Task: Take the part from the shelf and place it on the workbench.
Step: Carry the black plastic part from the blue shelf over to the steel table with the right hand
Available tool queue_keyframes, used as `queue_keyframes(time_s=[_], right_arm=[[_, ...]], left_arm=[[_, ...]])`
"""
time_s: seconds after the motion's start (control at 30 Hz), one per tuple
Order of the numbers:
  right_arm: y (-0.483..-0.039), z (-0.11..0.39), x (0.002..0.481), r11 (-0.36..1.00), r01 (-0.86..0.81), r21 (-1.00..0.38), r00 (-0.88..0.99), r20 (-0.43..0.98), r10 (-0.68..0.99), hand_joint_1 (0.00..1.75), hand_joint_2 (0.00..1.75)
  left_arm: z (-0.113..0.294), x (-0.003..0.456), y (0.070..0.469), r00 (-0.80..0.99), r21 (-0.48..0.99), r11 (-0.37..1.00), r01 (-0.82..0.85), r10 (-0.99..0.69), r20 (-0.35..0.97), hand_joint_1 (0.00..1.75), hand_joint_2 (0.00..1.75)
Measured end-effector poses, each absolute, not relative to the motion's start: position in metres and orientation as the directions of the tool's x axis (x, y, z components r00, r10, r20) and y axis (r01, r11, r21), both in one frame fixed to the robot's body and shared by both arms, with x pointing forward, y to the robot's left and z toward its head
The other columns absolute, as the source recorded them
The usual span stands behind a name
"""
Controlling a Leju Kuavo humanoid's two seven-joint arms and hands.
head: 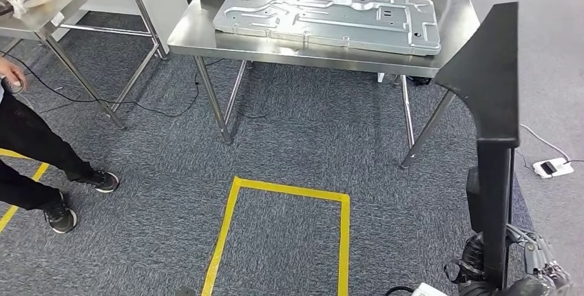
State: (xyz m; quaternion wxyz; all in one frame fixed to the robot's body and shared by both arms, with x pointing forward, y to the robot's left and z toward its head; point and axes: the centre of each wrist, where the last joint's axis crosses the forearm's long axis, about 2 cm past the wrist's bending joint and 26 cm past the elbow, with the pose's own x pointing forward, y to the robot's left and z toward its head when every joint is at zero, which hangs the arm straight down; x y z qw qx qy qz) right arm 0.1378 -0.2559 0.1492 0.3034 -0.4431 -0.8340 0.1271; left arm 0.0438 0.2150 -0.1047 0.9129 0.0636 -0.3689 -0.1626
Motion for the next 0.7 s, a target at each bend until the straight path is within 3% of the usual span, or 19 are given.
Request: queue_keyframes(time_s=[0.7], right_arm=[[-0.2549,0.1484,0.1382,0.578,0.662,-0.477,-0.430,0.390,0.814,1.75,1.75]], left_arm=[[-0.1045,0.0450,0.2145,0.671,0.237,0.938,0.253,-0.347,0.656,0.00,1.75]])
